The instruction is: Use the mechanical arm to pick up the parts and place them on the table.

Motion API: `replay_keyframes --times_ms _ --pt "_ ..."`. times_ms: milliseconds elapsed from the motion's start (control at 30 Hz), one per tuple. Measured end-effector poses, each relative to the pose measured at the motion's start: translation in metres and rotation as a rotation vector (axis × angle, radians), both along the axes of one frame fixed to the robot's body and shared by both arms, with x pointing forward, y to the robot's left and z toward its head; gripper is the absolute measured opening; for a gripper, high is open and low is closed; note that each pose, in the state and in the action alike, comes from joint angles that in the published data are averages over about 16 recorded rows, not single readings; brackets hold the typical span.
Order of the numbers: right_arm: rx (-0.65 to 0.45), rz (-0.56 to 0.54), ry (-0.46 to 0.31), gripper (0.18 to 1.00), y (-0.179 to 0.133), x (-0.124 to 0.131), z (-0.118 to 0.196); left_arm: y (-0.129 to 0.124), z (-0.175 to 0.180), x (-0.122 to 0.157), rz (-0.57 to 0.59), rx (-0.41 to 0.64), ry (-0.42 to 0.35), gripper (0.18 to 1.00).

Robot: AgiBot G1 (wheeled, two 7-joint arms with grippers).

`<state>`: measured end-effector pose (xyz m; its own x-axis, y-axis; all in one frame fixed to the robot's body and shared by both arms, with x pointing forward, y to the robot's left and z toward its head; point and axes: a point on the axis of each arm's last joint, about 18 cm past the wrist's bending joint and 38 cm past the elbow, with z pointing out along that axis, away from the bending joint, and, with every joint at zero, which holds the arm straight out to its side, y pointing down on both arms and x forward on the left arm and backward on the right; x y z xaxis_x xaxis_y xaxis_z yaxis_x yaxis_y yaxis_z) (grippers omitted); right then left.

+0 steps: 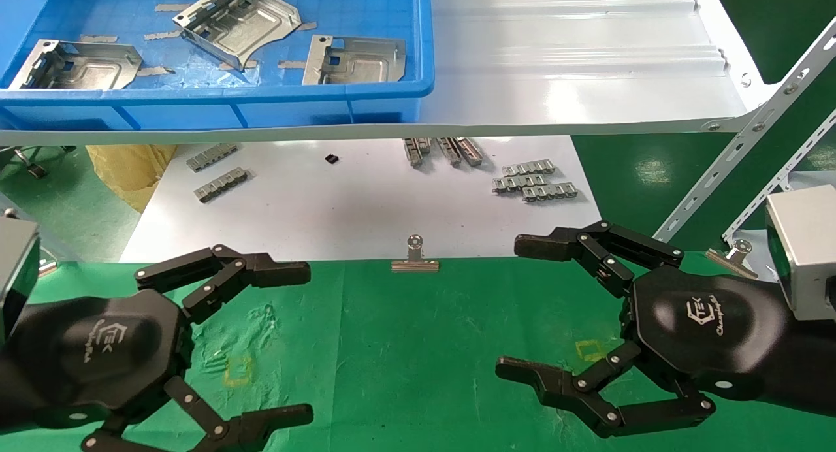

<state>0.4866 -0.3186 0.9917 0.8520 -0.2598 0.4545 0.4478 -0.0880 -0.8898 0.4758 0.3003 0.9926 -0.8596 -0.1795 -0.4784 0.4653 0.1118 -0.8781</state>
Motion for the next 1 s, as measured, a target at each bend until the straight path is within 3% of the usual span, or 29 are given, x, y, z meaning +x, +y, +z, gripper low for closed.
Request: replay_keyframes --times_ms 567,1000 --pt "0.000 0.000 0.000 0.982 0.0000 0.0000 0.0000 0.0000 0.0000 0.0000 0.000 0.000 0.000 1.001" --pt "0.000 0.000 0.000 0.838 0.0000 0.0000 0.0000 0.0000 0.0000 0.0000 0.000 0.000 0.000 1.001"
